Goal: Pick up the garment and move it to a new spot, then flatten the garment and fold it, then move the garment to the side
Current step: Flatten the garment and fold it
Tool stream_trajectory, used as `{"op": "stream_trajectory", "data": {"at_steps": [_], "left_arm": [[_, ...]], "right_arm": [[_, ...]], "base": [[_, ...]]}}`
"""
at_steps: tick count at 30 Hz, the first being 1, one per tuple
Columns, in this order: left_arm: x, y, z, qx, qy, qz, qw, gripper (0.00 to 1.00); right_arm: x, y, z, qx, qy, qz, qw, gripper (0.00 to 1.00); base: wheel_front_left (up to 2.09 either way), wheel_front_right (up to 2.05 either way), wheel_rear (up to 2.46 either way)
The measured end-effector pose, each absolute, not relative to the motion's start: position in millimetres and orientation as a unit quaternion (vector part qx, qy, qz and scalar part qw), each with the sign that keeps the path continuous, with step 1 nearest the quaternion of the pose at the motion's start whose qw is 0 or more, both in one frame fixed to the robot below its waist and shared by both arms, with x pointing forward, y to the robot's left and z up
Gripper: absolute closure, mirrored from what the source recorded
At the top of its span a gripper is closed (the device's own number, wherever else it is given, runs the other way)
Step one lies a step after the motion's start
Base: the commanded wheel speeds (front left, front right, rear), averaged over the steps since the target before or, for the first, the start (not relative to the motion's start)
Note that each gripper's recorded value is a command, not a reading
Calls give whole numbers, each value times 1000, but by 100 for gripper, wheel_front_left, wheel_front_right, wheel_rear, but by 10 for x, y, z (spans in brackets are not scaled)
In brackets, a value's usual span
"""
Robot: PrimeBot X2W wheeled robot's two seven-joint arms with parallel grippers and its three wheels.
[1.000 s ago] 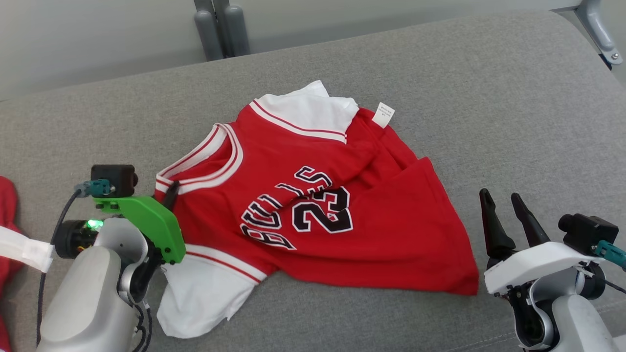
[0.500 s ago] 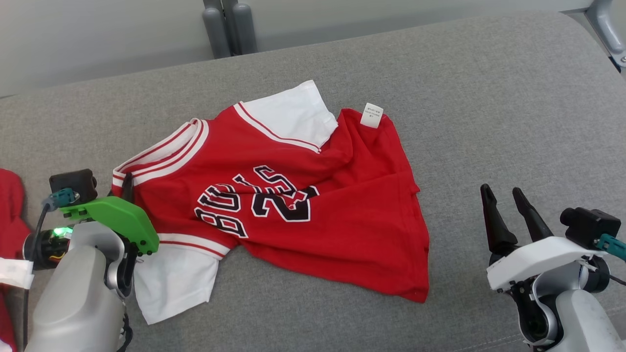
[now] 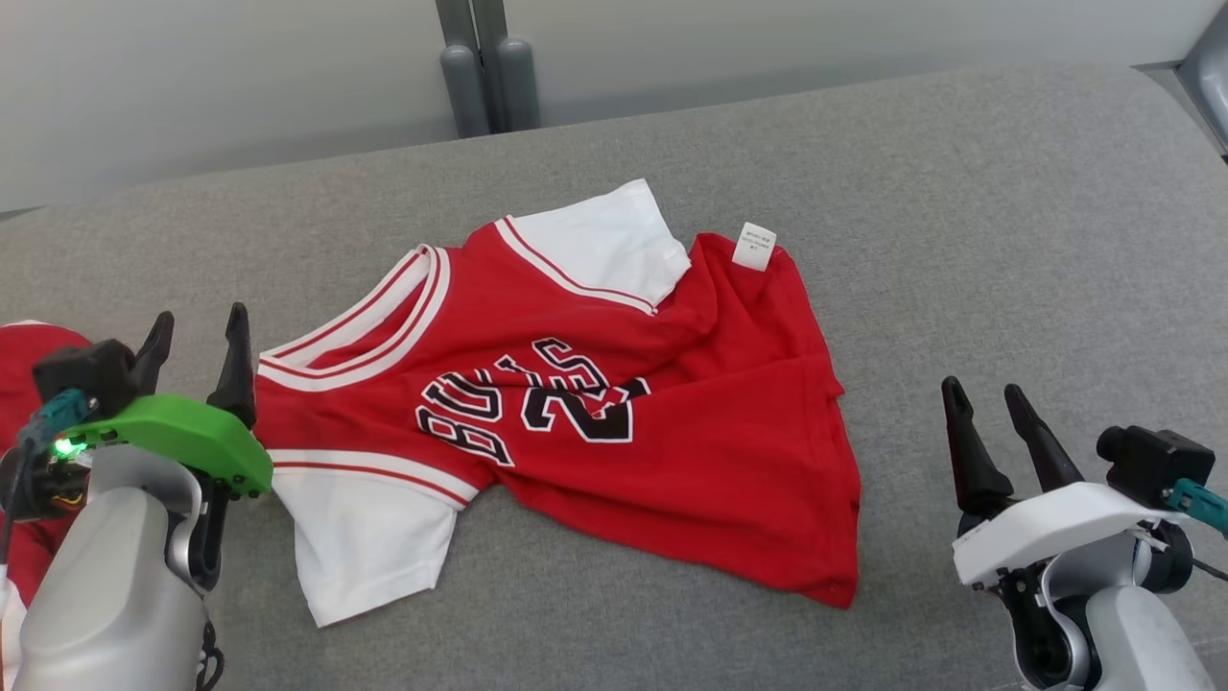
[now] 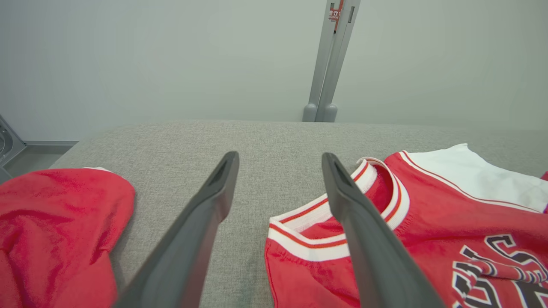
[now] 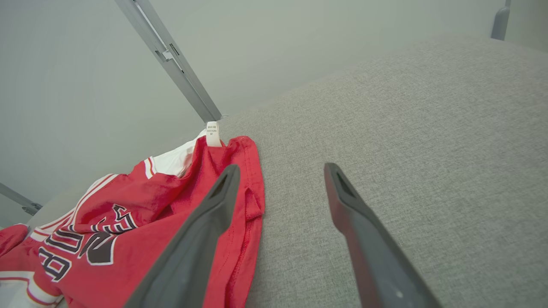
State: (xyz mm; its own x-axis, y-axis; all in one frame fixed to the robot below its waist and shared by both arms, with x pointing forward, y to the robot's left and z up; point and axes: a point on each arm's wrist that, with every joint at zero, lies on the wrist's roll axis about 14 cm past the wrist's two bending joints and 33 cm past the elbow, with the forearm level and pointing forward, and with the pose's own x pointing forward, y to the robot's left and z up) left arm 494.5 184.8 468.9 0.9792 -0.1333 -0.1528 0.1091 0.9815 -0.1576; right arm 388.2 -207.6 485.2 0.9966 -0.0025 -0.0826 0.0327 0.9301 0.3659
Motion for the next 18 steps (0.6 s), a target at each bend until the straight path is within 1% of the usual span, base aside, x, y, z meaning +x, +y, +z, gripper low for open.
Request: {"op": "stream_trajectory", "data": {"at_steps": [6,13,18], "left_arm": [[4728,2034,5004,-81,14,-41,996,0],[4305,2157,5451,-71,-71,-21,995,0],[3978,2203,5578,-65,-103,-5,993,0]], "right_arm": [[3847,-2067,5003,188,6,-6,982,0],[3799,-2006,5293,183,-54,7,982,0],[3750,-1974,5436,173,-87,13,981,0]], "base": [[0,0,0],[0,0,0],[0,0,0]]}}
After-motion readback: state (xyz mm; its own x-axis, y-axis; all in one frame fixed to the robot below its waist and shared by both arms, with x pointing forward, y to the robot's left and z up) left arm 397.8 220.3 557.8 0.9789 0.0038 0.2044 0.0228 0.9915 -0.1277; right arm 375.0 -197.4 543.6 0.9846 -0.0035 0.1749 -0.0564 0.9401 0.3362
